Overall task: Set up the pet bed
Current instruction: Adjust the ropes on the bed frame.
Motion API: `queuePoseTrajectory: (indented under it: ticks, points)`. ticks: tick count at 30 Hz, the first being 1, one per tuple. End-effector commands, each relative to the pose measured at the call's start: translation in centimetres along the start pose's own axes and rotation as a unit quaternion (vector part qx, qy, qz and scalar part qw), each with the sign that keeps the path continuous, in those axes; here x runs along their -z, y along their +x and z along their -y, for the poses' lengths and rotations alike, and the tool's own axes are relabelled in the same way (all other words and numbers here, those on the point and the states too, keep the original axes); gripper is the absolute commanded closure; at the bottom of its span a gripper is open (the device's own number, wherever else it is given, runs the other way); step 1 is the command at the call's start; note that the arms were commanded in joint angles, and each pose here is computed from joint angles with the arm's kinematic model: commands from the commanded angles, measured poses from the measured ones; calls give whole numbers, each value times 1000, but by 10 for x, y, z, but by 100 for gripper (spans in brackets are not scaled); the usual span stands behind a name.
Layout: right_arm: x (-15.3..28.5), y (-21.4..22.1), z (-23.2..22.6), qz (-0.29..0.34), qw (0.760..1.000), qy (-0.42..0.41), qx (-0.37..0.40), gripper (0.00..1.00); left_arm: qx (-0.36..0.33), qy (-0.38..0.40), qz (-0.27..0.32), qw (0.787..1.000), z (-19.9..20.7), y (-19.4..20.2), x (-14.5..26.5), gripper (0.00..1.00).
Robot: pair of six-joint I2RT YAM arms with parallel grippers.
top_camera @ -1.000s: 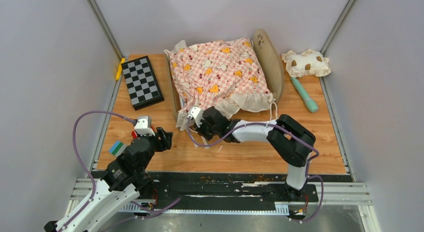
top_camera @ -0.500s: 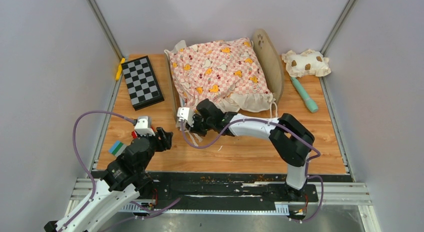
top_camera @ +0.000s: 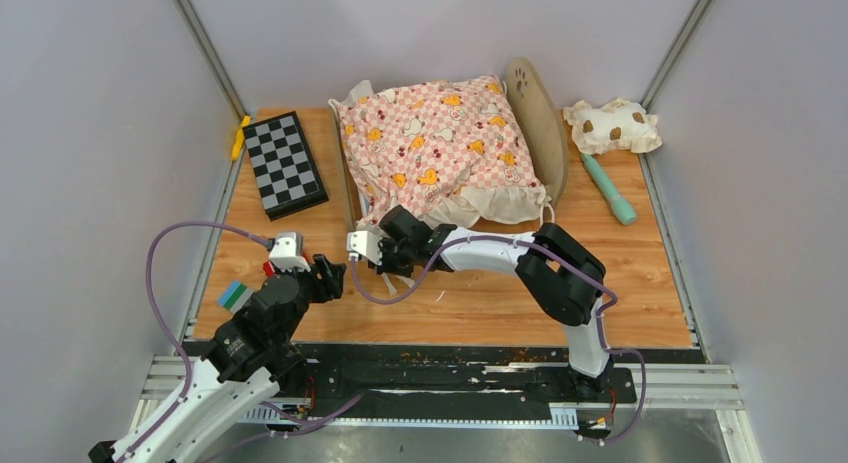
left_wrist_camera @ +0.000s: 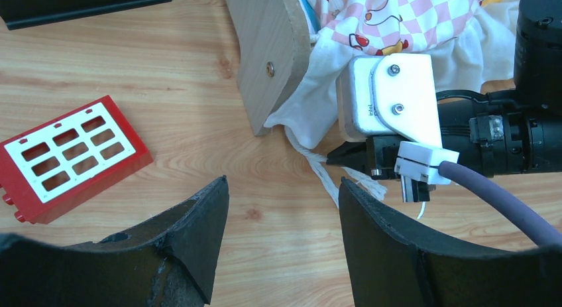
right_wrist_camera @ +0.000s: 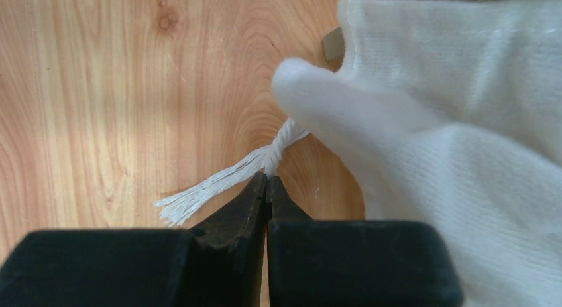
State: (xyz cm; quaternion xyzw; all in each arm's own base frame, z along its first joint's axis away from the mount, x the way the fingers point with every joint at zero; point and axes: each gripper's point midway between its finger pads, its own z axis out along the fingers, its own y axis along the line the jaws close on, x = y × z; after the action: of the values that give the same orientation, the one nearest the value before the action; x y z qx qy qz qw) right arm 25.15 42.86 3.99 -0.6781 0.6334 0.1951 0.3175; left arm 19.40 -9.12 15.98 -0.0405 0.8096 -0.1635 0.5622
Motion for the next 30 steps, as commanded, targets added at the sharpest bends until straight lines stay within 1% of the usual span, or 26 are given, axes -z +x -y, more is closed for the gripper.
queuePoseTrajectory:
  ticks: [1, 4, 10, 12, 15, 18, 22, 23, 24, 29, 30]
  points:
    - [2, -16, 11, 19, 999, 27, 31, 94, 4, 2, 17, 1000, 2, -7, -2, 31]
    - [5, -24, 10, 39, 998, 31, 29, 93, 5, 1, 18, 1000, 1, -7, -1, 31]
    - [2, -32, 5, 51, 998, 17, 35, 99, 7, 3, 19, 1000, 1, -7, -1, 31]
    - [0, -33, 5, 49, 998, 18, 37, 97, 8, 3, 20, 1000, 1, -8, 0, 31]
    - [0, -33, 6, 50, 998, 23, 35, 88, 9, 2, 21, 1000, 1, -8, 0, 31]
    - [7, -35, 5, 62, 997, 30, 31, 73, 11, 3, 20, 1000, 1, -8, 0, 31]
    - [23, -42, 4, 82, 995, 41, 26, 57, 11, 1, 19, 1000, 1, -7, 0, 31]
    - [28, -46, 4, 89, 995, 43, 25, 45, 11, 1, 19, 1000, 1, -7, 0, 31]
    - [33, -48, 4, 94, 994, 45, 21, 40, 12, 1, 19, 1000, 1, -8, 0, 31]
    - [57, -59, 4, 119, 991, 61, 9, 38, 14, 2, 18, 1000, 1, -7, 0, 31]
    - [62, -67, 4, 143, 987, 61, 33, 38, 14, 2, 18, 1000, 1, -7, 0, 31]
